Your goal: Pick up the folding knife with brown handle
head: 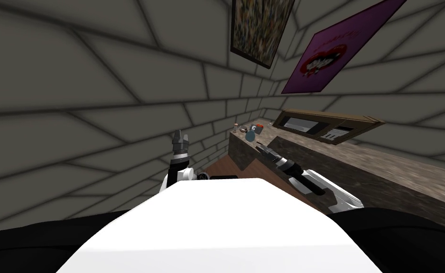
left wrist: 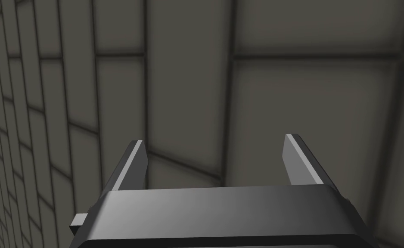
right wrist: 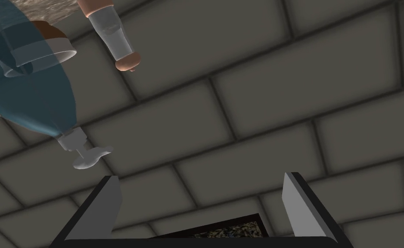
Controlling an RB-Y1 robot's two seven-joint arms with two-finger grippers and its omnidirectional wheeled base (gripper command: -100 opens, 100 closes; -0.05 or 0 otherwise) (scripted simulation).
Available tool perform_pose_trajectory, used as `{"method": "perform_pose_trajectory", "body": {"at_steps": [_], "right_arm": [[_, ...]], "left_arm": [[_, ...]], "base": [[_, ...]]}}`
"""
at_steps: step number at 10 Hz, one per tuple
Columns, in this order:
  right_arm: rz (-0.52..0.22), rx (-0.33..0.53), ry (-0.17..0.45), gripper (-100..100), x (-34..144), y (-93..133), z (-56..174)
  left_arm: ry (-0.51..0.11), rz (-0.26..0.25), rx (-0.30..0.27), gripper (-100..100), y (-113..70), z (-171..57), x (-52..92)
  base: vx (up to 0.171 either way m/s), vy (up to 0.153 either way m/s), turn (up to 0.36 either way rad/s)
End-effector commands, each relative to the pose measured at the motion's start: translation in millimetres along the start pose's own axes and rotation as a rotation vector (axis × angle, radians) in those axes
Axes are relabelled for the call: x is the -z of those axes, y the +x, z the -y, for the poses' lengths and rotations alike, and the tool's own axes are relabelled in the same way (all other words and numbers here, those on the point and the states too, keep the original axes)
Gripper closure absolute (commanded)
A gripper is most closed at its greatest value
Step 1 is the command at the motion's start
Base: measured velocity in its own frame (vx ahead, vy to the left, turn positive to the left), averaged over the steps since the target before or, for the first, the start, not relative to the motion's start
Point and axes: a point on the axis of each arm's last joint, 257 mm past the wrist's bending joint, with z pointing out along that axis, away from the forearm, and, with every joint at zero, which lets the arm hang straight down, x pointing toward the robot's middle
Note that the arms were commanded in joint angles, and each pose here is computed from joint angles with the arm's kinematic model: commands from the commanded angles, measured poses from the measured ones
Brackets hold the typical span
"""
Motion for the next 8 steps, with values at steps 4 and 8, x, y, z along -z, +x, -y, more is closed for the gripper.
{"method": "perform_pose_trajectory", "body": {"at_steps": [4, 8], "right_arm": [[-0.014, 0.010, -0.002, -100, 1.7, 2.3, 0.6], [-0.014, 0.010, -0.002, -100, 1.7, 2.3, 0.6]], "left_arm": [[0.000, 0.000, 0.000, 0, 0.0, 0.0, 0.0], [0.000, 0.000, 0.000, 0, 0.0, 0.0, 0.0]], "base": [[-0.002, 0.002, -0.008], [0.000, 0.000, 0.000]]}}
